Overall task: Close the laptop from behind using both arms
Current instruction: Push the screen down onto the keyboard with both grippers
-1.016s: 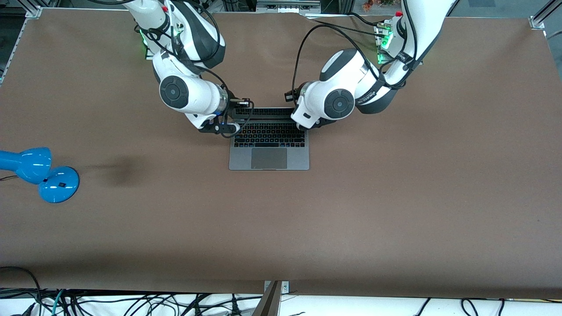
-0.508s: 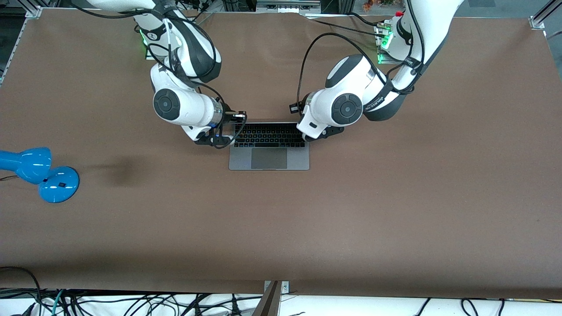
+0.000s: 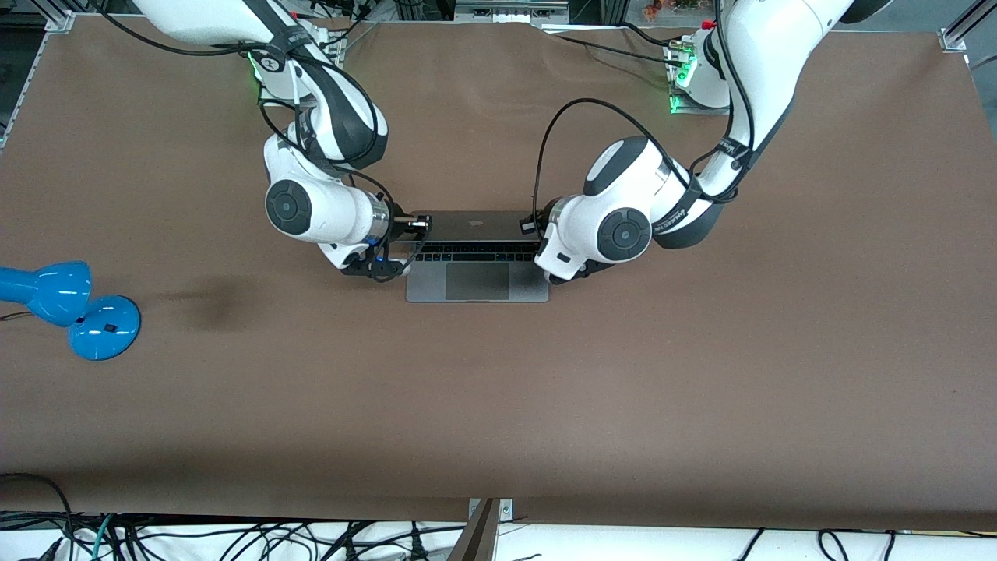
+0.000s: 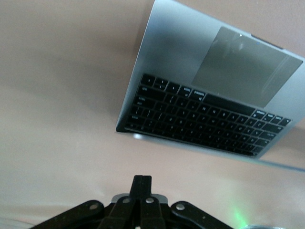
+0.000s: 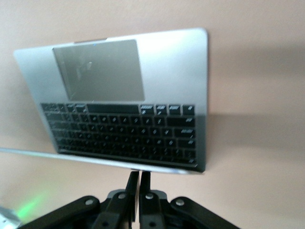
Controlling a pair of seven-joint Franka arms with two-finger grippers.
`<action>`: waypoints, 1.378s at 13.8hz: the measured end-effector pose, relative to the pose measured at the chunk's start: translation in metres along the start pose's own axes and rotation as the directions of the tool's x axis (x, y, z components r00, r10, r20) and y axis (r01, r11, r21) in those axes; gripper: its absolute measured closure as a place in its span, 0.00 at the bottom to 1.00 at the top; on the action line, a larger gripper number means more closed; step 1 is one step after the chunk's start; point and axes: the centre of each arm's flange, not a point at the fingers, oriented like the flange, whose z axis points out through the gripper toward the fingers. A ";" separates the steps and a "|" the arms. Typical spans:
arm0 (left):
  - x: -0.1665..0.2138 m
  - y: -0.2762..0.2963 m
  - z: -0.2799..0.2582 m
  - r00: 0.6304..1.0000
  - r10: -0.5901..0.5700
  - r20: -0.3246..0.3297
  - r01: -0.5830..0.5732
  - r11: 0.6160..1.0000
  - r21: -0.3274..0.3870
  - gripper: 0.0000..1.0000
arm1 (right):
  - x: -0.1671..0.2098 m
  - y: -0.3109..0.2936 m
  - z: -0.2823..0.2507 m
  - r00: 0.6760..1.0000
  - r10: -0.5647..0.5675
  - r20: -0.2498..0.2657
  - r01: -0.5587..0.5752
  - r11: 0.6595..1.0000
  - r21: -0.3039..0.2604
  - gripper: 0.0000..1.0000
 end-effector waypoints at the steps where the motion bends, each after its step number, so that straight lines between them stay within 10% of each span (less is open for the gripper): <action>1: 0.006 0.003 0.003 1.000 -0.003 -0.004 0.003 1.000 -0.009 0.99 | 0.007 0.003 0.003 1.000 0.002 0.000 -0.002 1.000 -0.002 0.93; 19: 0.082 0.010 0.075 0.991 -0.084 -0.102 0.082 0.996 -0.025 0.99 | 0.087 0.033 0.053 0.999 0.001 -0.035 0.001 0.999 0.049 0.93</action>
